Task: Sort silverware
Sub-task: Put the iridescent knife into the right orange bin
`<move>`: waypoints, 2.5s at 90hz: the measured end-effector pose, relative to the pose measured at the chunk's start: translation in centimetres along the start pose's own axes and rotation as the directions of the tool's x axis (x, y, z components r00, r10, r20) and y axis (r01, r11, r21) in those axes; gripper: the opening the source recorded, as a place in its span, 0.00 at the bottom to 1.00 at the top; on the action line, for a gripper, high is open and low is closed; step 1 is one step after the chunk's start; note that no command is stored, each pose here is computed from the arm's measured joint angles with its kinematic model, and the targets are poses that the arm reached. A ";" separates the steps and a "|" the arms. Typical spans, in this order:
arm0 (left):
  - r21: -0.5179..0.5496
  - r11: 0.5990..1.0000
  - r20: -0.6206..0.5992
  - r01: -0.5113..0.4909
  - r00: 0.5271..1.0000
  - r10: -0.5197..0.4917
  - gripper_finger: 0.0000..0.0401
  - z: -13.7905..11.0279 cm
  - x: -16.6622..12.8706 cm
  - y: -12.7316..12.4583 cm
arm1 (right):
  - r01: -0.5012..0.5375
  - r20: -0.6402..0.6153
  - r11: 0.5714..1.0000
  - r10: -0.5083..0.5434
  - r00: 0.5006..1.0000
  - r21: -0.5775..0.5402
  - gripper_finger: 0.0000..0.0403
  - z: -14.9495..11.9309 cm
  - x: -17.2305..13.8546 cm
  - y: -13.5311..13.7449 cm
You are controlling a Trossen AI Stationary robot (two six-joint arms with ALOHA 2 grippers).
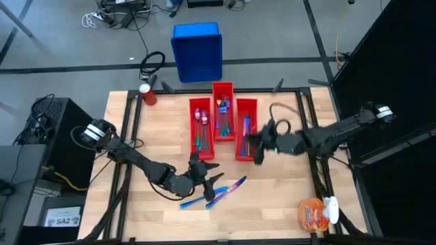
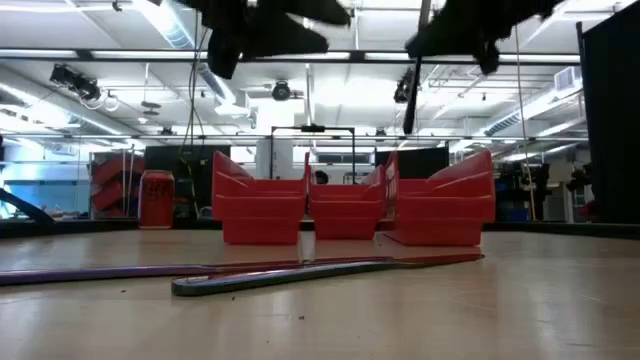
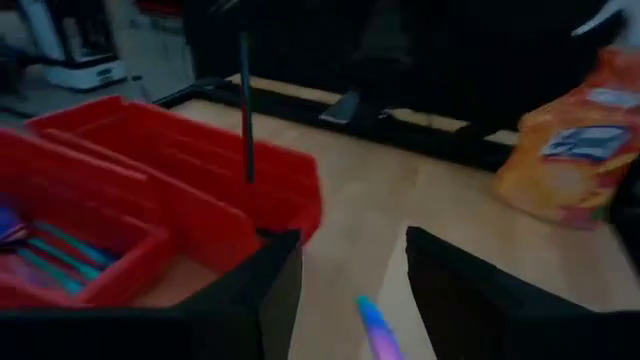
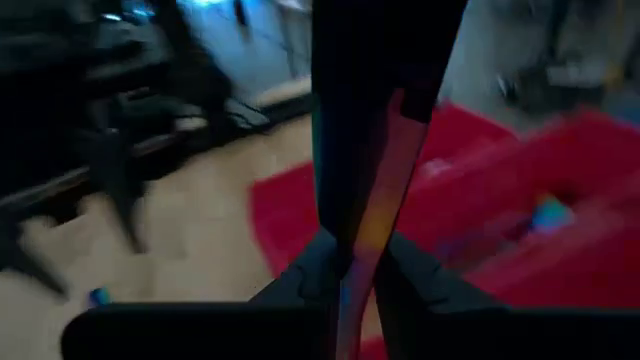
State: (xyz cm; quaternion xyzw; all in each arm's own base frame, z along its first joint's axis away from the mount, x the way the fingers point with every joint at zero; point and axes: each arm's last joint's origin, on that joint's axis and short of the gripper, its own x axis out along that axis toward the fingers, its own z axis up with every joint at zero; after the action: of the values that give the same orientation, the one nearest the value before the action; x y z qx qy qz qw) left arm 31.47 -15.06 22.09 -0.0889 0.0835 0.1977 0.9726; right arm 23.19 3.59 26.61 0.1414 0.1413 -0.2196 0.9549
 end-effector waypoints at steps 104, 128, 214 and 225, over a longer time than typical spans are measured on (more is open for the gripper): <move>0.007 0.997 -0.096 0.075 0.993 -0.074 0.41 -0.7 0.3 0.3 | -0.115 -0.211 0.967 0.164 0.964 0.226 0.58 2.5 3.6 -9.7; 0.011 0.988 -0.365 0.154 0.921 -0.140 0.41 -1.6 0.6 -0.5 | -0.356 -0.027 0.931 0.359 0.933 0.077 0.53 4.3 -2.1 -5.6; 0.120 0.973 -0.708 0.197 0.704 -0.055 0.41 -5.3 5.0 -2.7 | -0.430 -0.150 0.893 0.411 0.899 -0.130 0.49 -0.4 -4.2 2.2; 0.164 0.956 -0.703 0.245 0.708 -0.061 0.41 -6.2 5.6 -3.0 | -0.425 -0.160 0.893 0.403 0.901 -0.149 0.49 -0.7 -3.6 2.4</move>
State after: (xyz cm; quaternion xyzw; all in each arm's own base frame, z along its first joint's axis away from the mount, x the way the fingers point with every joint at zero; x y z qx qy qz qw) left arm 36.99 -17.03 15.36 -0.0421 0.4560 0.0563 0.8872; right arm 21.01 7.31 27.67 0.0948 0.1864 0.0120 0.9778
